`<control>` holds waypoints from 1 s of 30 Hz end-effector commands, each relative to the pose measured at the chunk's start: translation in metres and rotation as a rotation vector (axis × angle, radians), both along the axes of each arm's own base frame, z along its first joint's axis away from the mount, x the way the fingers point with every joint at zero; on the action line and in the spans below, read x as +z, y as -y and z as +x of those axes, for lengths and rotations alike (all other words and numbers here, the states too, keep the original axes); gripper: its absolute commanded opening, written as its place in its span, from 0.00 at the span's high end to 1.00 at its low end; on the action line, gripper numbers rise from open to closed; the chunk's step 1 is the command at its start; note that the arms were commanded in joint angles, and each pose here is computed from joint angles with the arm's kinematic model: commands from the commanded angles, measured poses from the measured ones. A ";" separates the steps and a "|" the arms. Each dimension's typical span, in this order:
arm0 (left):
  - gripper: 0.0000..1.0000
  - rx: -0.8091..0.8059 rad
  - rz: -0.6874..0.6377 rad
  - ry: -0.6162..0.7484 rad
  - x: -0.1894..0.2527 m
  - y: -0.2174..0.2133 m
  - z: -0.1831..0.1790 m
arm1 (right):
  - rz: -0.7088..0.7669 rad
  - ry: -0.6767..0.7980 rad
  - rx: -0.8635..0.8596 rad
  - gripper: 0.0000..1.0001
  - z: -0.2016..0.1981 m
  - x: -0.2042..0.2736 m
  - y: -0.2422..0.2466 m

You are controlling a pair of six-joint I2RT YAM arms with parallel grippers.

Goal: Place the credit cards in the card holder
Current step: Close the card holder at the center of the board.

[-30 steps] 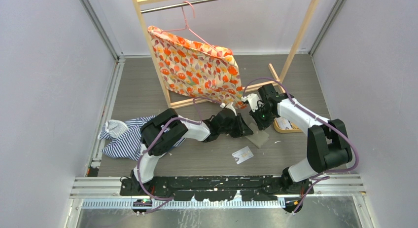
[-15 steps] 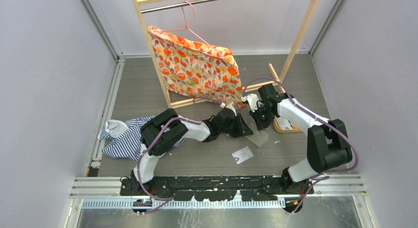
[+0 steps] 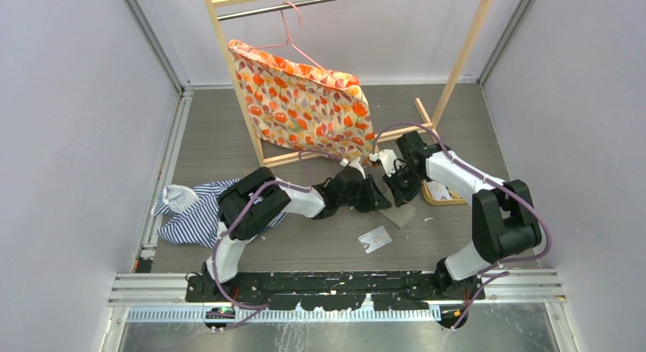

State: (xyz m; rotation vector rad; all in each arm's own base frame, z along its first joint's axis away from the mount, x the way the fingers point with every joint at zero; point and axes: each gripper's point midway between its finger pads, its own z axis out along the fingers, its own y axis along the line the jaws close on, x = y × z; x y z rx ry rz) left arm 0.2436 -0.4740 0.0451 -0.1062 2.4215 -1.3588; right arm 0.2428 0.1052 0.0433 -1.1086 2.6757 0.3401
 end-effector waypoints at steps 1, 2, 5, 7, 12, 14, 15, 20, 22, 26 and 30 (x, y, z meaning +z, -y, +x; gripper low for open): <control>0.77 0.009 0.102 -0.046 -0.035 -0.016 -0.004 | 0.017 0.011 0.021 0.99 0.005 0.007 -0.009; 0.77 0.010 0.101 -0.045 -0.035 -0.016 -0.004 | 0.016 0.012 0.022 0.99 0.005 0.006 -0.010; 0.78 0.010 0.101 -0.045 -0.035 -0.016 -0.004 | 0.014 0.018 0.022 0.99 0.006 0.006 -0.011; 0.78 0.010 0.101 -0.046 -0.035 -0.016 -0.004 | 0.009 0.027 0.016 0.99 0.008 0.007 -0.011; 0.78 0.009 0.102 -0.047 -0.036 -0.016 -0.005 | 0.000 0.017 0.016 0.99 0.008 0.003 -0.011; 0.78 0.009 0.101 -0.047 -0.036 -0.016 -0.005 | -0.002 0.017 0.017 0.99 0.008 0.003 -0.011; 0.78 0.009 0.101 -0.046 -0.036 -0.016 -0.005 | -0.005 0.013 0.017 0.99 0.008 0.001 -0.011; 0.78 0.009 0.099 -0.046 -0.036 -0.016 -0.005 | -0.022 -0.002 0.015 0.99 0.008 -0.004 -0.010; 0.78 0.009 0.099 -0.046 -0.036 -0.016 -0.005 | -0.028 0.005 0.008 0.99 0.010 -0.004 -0.009; 0.78 0.009 0.097 -0.046 -0.036 -0.016 -0.005 | -0.011 0.014 -0.002 0.99 0.014 -0.001 -0.011; 0.78 0.010 0.097 -0.046 -0.036 -0.017 -0.005 | 0.042 -0.022 -0.012 0.99 0.015 0.000 -0.015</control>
